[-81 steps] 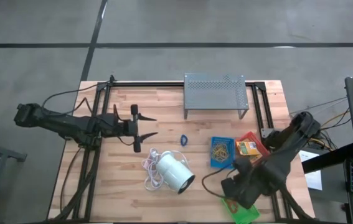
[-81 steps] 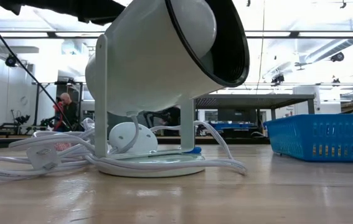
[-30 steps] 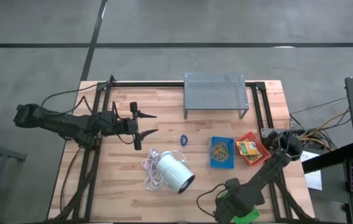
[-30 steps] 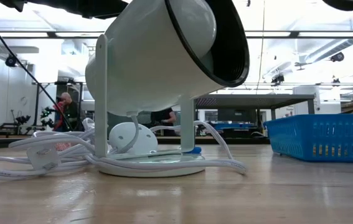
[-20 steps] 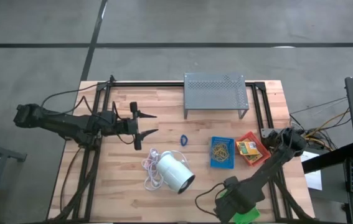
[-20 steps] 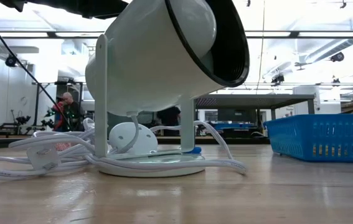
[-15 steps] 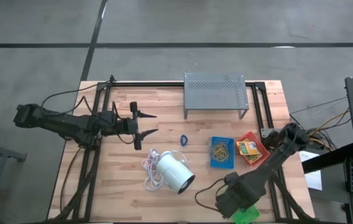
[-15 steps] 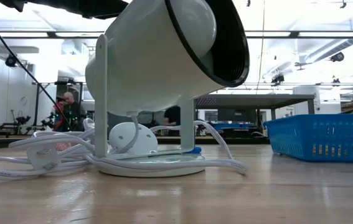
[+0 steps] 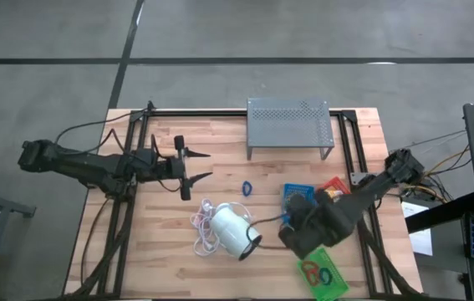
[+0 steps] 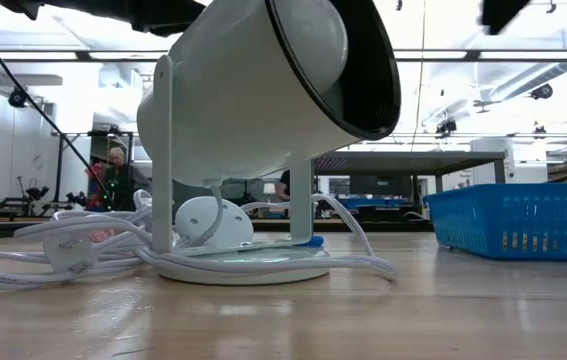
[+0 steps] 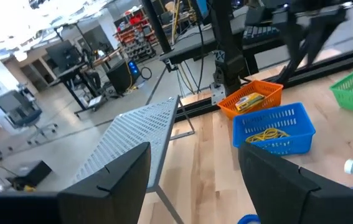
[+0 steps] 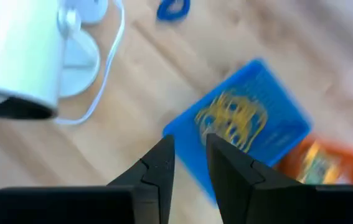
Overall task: Pick & Place Office Desk Supplies
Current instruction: Put the blue spring keychain into the green bin
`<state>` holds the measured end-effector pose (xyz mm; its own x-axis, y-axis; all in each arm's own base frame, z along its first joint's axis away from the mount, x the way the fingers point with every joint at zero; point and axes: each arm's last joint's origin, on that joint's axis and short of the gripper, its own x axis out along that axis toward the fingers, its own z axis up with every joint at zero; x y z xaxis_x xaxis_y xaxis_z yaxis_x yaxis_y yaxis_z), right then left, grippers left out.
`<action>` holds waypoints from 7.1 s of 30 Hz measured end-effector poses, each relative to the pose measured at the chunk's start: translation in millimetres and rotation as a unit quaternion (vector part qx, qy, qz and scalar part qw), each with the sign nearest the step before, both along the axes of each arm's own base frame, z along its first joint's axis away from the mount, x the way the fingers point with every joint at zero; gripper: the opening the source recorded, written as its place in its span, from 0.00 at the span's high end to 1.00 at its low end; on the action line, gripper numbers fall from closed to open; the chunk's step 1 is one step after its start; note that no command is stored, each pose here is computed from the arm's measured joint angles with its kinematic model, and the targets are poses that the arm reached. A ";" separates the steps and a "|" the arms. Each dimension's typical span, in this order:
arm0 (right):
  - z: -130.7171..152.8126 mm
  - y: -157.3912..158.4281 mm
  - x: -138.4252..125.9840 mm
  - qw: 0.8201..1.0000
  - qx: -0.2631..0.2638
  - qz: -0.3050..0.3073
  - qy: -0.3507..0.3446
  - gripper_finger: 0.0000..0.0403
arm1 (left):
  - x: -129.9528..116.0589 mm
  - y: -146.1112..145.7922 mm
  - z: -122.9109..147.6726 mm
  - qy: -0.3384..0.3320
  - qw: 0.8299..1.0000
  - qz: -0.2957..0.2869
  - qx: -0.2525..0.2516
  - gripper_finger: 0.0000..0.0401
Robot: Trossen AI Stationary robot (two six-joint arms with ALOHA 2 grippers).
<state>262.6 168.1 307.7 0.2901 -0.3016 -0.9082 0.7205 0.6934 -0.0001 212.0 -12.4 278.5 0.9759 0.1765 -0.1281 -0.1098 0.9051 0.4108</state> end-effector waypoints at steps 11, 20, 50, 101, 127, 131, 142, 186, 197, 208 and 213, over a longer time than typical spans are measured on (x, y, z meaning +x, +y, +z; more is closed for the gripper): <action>24.7 -78.1 14.8 0.987 -0.120 0.100 0.030 0.80 | -1.5 3.6 -4.5 0.008 0.996 0.070 -0.046 0.39; 27.6 -146.6 39.8 0.983 -0.131 0.122 0.044 0.84 | -4.4 6.1 -13.3 0.036 0.988 0.123 -0.086 0.39; -27.6 -267.5 46.8 0.970 0.083 0.228 0.008 0.82 | -5.0 6.7 -15.3 0.040 0.985 0.131 -0.106 0.39; -172.4 -192.5 108.0 0.973 0.226 -0.011 -0.042 0.85 | -6.7 13.0 -17.5 0.029 0.972 0.188 -0.138 0.39; -126.1 -164.7 117.0 0.968 0.120 0.216 -0.043 0.85 | -8.4 16.4 -22.5 0.052 0.969 0.200 -0.133 0.39; -126.3 -165.2 117.2 0.968 0.117 0.217 -0.042 0.85 | -8.4 17.8 -22.5 0.051 0.969 0.203 -0.133 0.39; -130.0 -165.5 115.4 0.969 0.113 0.216 -0.039 0.85 | -8.4 18.0 -22.5 0.051 0.969 0.203 -0.133 0.39; -148.2 -166.2 113.3 0.968 0.068 0.231 -0.072 0.67 | -8.6 21.9 -22.4 0.049 0.967 0.213 -0.134 0.39; -166.5 -165.4 106.2 0.965 0.080 0.227 -0.102 0.65 | -8.6 21.9 -22.4 0.049 0.967 0.213 -0.134 0.39; -173.8 -162.7 102.6 0.955 0.095 0.254 -0.117 0.67 | -8.6 21.9 -22.4 0.049 0.967 0.213 -0.134 0.39; -185.9 -158.4 100.4 0.950 0.112 0.274 -0.102 0.66 | -8.6 21.9 -22.4 0.049 0.967 0.213 -0.135 0.39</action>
